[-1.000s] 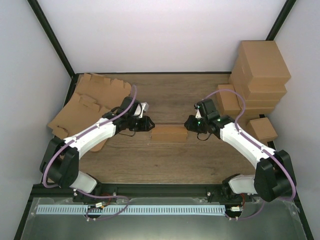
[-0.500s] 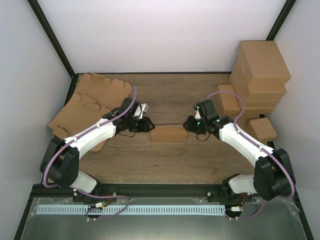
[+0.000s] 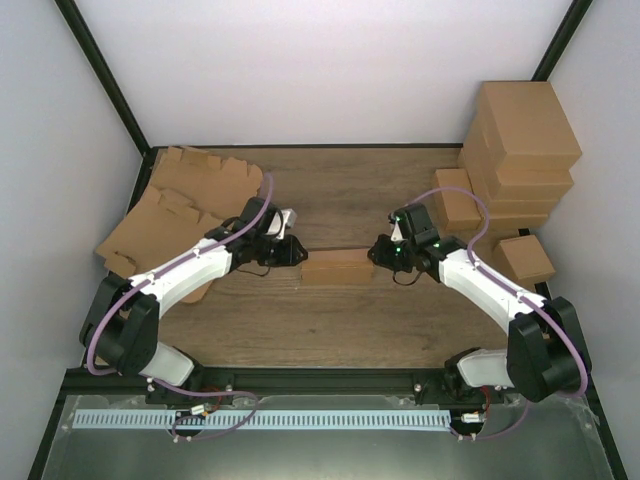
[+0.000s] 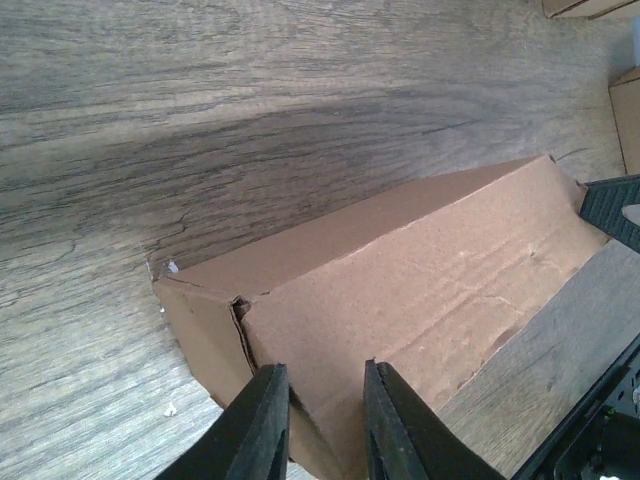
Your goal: Fold the paper box
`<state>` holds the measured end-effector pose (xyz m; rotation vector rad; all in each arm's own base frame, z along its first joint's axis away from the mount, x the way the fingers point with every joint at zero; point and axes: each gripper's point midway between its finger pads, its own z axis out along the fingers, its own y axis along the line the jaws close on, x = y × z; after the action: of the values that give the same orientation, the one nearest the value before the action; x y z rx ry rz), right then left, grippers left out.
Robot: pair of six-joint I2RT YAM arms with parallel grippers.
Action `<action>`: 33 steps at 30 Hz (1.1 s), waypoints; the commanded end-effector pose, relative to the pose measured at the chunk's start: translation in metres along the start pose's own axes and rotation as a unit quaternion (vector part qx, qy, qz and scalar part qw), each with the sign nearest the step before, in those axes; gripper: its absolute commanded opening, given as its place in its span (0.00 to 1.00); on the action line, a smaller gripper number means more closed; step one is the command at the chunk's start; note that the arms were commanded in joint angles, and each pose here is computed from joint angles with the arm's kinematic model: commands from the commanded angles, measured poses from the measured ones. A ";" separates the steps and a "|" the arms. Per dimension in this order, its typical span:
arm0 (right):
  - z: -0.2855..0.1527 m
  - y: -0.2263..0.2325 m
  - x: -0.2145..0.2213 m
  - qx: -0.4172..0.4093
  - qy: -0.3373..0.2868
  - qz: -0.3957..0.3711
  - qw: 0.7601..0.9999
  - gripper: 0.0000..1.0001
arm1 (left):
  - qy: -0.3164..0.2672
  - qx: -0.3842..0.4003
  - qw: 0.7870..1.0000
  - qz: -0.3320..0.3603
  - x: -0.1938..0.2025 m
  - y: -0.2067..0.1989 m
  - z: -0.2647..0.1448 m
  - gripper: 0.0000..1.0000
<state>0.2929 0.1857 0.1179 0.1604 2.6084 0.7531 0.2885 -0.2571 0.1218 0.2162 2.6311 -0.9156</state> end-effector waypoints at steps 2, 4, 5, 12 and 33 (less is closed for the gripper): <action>0.004 -0.008 0.015 0.001 0.017 0.008 1.000 0.15 | 0.017 0.005 1.000 -0.006 0.014 0.005 0.006 0.20; 0.005 -0.013 0.017 0.007 0.017 0.007 1.000 0.15 | 0.020 0.001 1.000 -0.008 0.018 0.010 0.008 0.20; 0.006 -0.015 0.019 0.009 0.019 0.005 1.000 0.16 | 0.023 -0.002 1.000 -0.009 0.021 0.012 0.009 0.20; 0.009 -0.017 0.019 0.011 0.017 -0.005 1.000 0.18 | 0.033 -0.013 0.999 -0.010 0.027 0.021 0.015 0.19; -0.027 0.045 -0.016 -0.114 0.003 -0.062 0.992 0.01 | -0.020 0.070 0.997 0.019 -0.016 -0.039 -0.026 0.04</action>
<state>0.2968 0.1910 0.1584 0.0220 2.5104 0.8014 0.2939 -0.2591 0.1740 0.2516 2.5193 -0.9443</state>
